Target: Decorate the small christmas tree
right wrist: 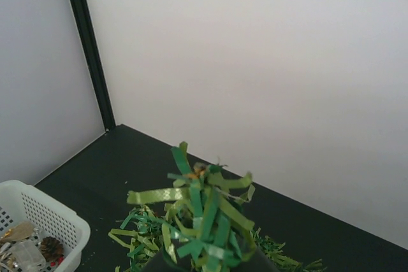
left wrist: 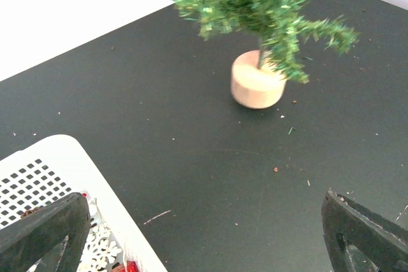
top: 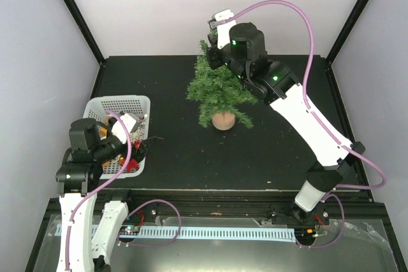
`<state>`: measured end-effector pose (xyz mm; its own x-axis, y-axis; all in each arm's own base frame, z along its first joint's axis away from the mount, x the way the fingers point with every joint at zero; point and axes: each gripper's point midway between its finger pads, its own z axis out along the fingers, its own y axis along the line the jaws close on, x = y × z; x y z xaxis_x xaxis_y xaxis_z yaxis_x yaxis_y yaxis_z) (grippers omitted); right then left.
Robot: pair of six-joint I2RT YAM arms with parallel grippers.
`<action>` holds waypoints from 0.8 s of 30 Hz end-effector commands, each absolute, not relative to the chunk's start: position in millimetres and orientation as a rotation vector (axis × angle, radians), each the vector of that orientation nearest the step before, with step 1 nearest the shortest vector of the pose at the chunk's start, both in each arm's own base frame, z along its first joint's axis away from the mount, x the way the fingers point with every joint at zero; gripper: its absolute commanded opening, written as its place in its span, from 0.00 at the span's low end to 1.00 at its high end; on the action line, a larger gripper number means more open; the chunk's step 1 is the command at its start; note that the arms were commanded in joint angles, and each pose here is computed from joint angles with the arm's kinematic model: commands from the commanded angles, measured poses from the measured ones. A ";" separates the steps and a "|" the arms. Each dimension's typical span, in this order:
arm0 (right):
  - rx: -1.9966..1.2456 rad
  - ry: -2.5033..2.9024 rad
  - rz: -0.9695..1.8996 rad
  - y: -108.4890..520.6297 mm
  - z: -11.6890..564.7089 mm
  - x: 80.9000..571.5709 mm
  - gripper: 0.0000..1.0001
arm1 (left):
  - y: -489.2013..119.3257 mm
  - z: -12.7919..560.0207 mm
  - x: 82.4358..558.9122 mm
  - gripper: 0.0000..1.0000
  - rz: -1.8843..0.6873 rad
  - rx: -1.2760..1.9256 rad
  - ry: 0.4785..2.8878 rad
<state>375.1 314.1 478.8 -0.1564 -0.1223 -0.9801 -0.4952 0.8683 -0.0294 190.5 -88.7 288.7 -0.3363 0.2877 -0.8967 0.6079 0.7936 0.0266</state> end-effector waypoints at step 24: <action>-0.267 1.613 0.216 218.6 503.9 338.1 0.59 | -84.6 295.7 192.3 0.99 -0.350 0.642 1.908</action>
